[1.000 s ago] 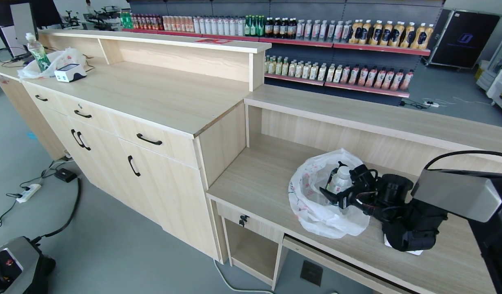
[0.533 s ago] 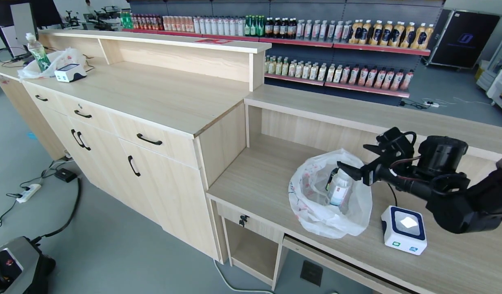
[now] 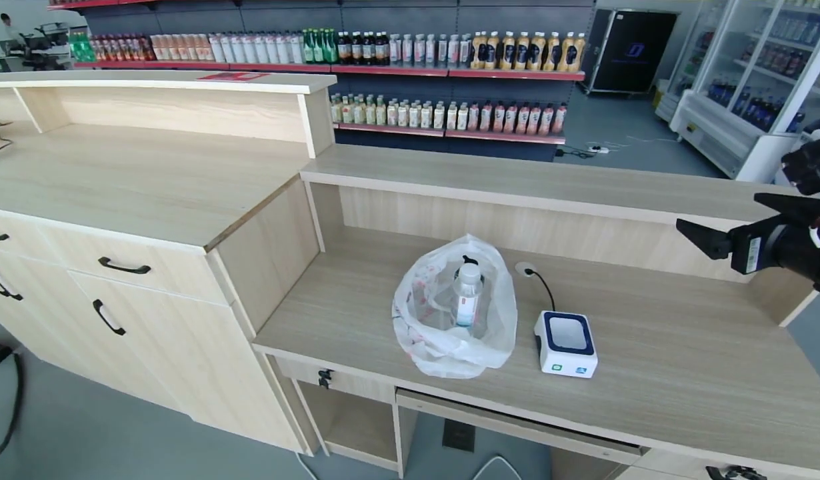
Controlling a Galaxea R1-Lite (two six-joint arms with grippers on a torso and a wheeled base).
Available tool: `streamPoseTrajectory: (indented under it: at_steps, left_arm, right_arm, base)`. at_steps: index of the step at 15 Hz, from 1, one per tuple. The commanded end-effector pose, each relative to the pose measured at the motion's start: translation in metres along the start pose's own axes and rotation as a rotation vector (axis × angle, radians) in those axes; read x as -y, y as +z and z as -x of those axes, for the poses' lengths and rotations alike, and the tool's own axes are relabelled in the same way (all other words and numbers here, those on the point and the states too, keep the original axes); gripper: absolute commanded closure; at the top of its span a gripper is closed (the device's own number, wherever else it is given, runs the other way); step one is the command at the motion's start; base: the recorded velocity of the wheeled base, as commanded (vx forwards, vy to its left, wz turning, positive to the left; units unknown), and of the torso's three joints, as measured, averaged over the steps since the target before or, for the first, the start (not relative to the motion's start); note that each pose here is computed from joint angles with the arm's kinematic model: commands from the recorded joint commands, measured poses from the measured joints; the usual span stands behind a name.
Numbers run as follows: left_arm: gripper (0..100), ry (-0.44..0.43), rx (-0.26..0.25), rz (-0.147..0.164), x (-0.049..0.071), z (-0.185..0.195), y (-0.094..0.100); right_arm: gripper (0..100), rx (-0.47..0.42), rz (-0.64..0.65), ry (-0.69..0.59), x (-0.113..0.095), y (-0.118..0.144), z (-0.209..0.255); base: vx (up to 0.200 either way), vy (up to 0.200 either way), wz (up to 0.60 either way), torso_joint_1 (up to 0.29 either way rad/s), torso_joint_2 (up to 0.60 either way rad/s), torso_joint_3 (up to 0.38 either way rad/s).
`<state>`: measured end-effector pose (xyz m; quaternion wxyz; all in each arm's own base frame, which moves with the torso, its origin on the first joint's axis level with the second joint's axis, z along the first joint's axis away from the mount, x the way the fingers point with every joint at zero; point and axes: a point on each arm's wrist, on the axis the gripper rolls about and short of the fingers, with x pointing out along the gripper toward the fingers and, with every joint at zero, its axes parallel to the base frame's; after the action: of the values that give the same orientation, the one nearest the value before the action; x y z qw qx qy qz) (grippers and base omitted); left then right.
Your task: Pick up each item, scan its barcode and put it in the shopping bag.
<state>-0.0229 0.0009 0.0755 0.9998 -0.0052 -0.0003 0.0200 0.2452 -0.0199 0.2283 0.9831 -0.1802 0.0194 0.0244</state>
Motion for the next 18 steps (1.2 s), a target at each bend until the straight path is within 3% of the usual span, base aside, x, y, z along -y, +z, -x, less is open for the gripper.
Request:
streamPoseTrajectory:
  at_steps: [1, 3, 6, 8, 11, 14, 15, 17, 18]
  left_arm:
    - [0, 0.001, 0.0, 0.0, 0.0, 0.0, 0.0]
    - [0, 0.001, 0.0, 0.0, 0.0, 0.0, 0.0]
    - [0, 0.0, 0.0, 0.0, 0.0, 0.0, 0.0]
    - [0, 0.001, 0.0, 0.0, 0.0, 0.0, 0.0]
    - [0, 0.001, 0.0, 0.0, 0.0, 0.0, 0.0]
    - [0, 0.001, 0.0, 0.0, 0.0, 0.0, 0.0]
    - [0, 0.001, 0.0, 0.0, 0.0, 0.0, 0.0]
    - [0, 0.001, 0.0, 0.0, 0.0, 0.0, 0.0]
    - [0, 0.0, 0.0, 0.0, 0.0, 0.0, 0.0]
  right_arm:
    - [0, -0.032, -0.075, -0.193, 0.02, 0.022, 0.058]
    - [0, -0.147, -0.172, -0.289, 0.013, 0.014, 0.092]
    - [0, -0.194, -0.199, -0.3, -0.007, -0.007, 0.142]
    - [0, -0.174, -0.243, -0.258, -0.03, -0.038, 0.172]
    - [0, -0.131, -0.237, -0.269, -0.061, -0.103, 0.202]
    - [0, -0.125, -0.244, -0.132, -0.075, -0.118, 0.225]
    - [0, -0.189, -0.259, -0.135, -0.084, -0.134, 0.239]
    - [0, -0.091, -0.295, -0.16, -0.089, -0.141, 0.252]
    - [0, -0.09, -0.296, -0.16, -0.089, -0.14, 0.252]
  base:
    - [0.0, 0.0, -0.6, 0.002, -0.01, 0.002]
    - [0.0, 0.0, -0.6, 0.005, 0.0, 0.0]
    - [0.0, 0.0, -0.6, -0.004, 0.0, 0.002]
    - [0.0, 0.0, -0.6, 0.005, 0.0, 0.0]
    - [0.0, 0.0, 0.0, 0.0, 0.0, 0.0]
    - [0.0, 0.0, 0.0, 0.0, 0.0, 0.0]
    - [0.0, 0.0, 0.0, 0.0, 0.0, 0.0]
    - [0.0, 0.0, 0.0, 0.0, 0.0, 0.0]
    - [0.0, 0.0, 0.0, 0.0, 0.0, 0.0]
